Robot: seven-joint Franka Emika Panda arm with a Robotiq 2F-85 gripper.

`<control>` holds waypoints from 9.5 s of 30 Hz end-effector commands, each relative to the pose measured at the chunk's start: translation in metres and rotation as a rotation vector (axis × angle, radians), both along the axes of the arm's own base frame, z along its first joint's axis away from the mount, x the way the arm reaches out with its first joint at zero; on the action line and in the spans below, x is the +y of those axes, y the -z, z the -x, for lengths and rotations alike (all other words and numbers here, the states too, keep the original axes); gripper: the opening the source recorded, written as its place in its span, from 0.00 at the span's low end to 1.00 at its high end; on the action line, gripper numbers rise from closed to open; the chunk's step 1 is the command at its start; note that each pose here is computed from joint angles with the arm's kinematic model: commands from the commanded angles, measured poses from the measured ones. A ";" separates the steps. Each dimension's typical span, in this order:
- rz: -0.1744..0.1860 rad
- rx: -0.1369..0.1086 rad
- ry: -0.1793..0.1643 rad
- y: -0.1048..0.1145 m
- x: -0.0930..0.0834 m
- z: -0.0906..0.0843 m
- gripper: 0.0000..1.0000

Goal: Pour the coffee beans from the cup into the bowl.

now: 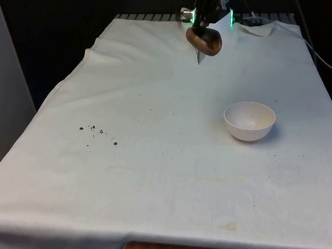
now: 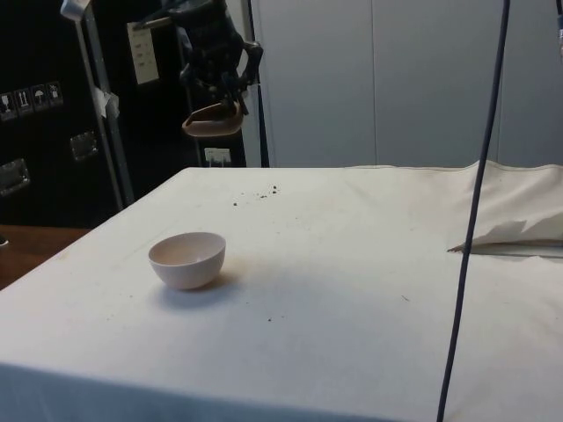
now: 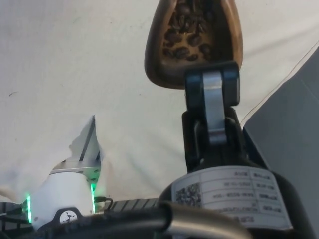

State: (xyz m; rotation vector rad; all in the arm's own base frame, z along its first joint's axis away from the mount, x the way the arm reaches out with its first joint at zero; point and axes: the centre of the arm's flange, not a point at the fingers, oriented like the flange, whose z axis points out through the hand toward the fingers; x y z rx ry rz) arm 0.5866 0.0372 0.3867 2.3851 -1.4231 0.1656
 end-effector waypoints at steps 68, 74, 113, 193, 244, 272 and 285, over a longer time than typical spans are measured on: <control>0.045 0.052 -0.471 0.020 0.029 -0.016 0.00; 0.054 0.059 -0.513 0.027 0.030 -0.017 0.00; 0.204 0.145 -0.768 0.032 0.032 -0.017 0.00; 0.504 0.353 -1.121 0.063 0.093 -0.018 0.00; 0.696 0.384 -1.411 0.097 0.106 -0.008 0.00; 0.792 0.402 -1.523 0.118 0.151 0.007 0.00; 0.874 0.442 -1.560 0.125 0.160 0.015 0.00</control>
